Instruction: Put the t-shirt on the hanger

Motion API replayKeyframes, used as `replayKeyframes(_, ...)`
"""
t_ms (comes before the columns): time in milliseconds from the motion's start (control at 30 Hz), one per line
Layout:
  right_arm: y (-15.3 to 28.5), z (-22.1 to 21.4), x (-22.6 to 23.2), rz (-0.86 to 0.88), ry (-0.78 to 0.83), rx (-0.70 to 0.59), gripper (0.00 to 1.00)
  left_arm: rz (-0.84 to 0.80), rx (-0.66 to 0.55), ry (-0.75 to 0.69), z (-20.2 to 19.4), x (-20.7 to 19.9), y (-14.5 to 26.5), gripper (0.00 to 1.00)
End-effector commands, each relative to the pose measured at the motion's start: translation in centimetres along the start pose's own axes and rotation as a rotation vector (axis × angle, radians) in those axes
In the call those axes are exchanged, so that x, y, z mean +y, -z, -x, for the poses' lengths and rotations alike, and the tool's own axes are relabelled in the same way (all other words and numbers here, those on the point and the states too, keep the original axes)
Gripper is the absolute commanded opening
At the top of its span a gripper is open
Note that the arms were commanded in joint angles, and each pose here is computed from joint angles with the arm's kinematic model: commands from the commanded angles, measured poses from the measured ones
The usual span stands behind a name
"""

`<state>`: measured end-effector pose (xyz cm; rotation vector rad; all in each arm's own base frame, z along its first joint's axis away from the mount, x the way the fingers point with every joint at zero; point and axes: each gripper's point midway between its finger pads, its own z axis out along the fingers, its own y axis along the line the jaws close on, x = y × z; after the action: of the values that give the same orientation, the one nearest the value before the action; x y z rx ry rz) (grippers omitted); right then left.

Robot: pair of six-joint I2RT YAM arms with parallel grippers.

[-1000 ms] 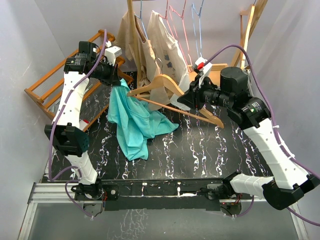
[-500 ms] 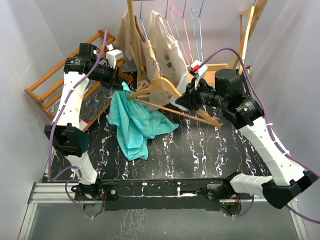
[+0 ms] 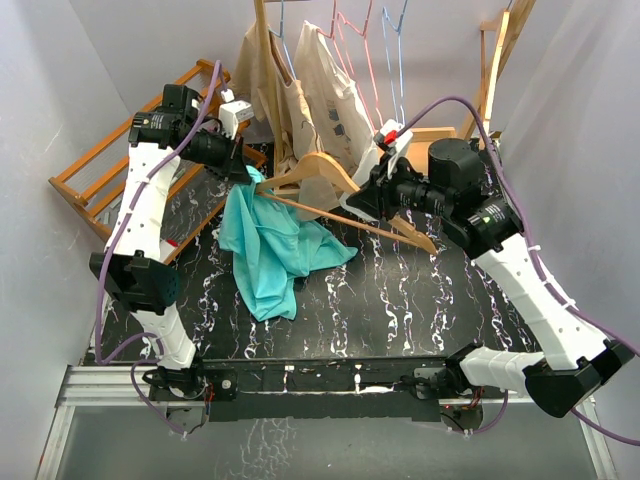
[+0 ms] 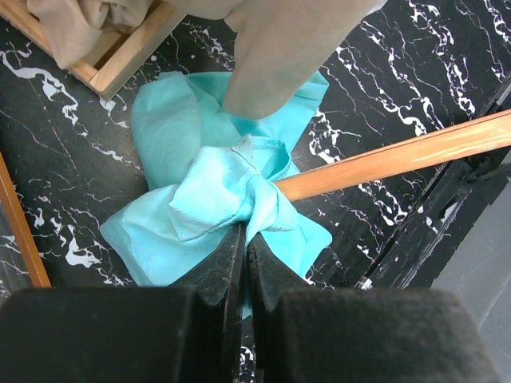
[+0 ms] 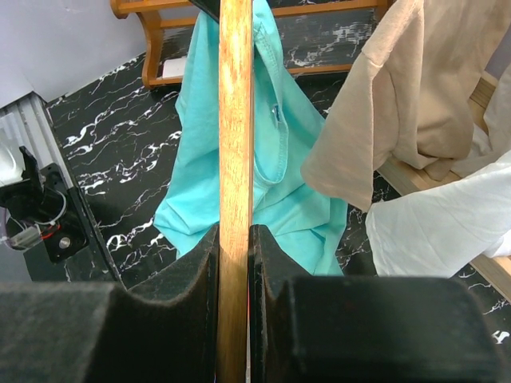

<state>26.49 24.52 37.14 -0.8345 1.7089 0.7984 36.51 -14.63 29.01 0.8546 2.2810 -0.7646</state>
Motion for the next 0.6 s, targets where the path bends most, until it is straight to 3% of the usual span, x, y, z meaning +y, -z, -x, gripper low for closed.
replayKeyframes(0,-0.3,2.6,0.1,0.011,0.062,-0.113,0.08,-0.045,-0.062,-0.059,1.7,-3.6,2.4,0.0)
replayKeyframes(300,0.1,2.6,0.4,0.014,0.082,-0.174,0.08,-0.051,-0.079,-0.088,2.8,-5.4,3.5,0.0)
replayKeyframes(567,1.4,4.2,1.6,0.041,0.141,-0.285,0.08,-0.074,-0.019,-0.133,1.7,-7.2,2.6,0.0)
